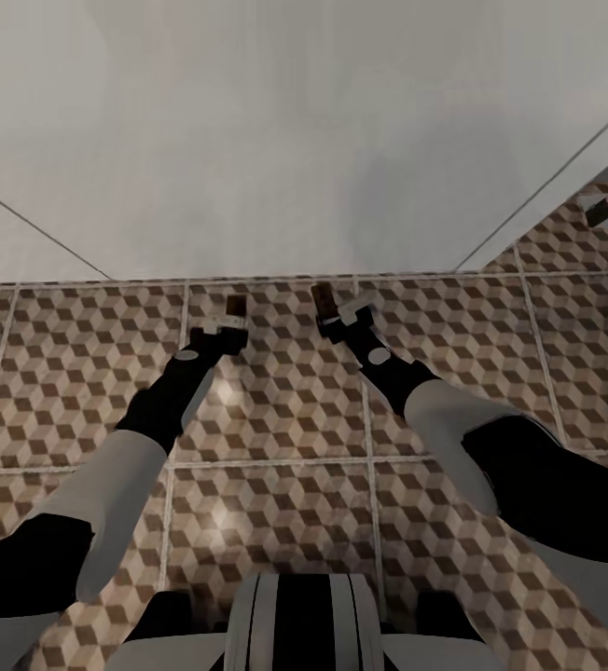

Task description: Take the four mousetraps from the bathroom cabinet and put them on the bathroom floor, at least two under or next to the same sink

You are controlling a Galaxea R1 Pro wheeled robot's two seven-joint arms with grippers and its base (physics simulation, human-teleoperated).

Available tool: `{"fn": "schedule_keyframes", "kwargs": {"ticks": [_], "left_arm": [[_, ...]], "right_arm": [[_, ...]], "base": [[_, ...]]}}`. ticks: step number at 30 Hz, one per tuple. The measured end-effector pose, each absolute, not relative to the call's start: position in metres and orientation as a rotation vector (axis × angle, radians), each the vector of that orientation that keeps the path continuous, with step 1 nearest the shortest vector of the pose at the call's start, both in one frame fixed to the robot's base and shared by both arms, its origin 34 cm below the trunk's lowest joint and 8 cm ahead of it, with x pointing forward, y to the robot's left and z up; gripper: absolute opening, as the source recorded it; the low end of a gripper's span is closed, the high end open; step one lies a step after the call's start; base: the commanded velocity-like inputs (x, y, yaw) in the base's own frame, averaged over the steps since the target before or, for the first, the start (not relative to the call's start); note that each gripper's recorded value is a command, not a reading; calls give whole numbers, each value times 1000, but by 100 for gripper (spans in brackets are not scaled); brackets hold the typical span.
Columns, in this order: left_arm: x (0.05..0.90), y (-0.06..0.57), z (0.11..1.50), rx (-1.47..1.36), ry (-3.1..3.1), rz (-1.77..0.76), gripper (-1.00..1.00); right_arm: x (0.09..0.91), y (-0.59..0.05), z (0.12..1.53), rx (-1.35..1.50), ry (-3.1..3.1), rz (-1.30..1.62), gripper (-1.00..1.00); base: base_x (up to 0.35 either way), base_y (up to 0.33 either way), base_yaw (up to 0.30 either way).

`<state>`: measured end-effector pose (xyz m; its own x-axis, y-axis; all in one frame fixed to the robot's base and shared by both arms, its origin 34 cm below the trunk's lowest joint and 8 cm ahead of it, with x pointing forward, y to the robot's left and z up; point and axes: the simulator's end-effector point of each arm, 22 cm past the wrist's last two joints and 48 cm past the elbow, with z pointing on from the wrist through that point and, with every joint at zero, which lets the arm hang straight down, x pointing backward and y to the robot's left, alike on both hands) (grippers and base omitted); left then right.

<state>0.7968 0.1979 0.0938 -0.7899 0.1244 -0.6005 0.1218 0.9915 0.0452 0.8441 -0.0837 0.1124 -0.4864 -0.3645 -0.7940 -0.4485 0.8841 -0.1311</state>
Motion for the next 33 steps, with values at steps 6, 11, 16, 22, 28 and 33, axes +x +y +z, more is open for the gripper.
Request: {"fn": "schedule_keyframes", "kwargs": {"ticks": [6,11,16,22,28,33], "left_arm": [[797,197,94,172,2486,4,-100],[798,197,94,173,2484,5,-100],[798,198,94,174,2482,6,-100],[797,201,94,171,2486,11,-100],[766,206,65,169,2580,22,-100],[757,205,58,169,2608,24,-100]], "right_arm": [[844,-84,112,-584,2130,116,-100],[844,-84,112,-584,2131,116,-100],[843,-84,112,-584,2131,116,-100],[842,-84,111,-585,2134,116,-100],[842,-83,111,-588,2130,117,-100],[832,-83,105,-592,2142,121,-100]], "base": [[102,0,0],[8,0,0],[1,0,0],[0,0,0],[0,0,0],[0,0,0]]}}
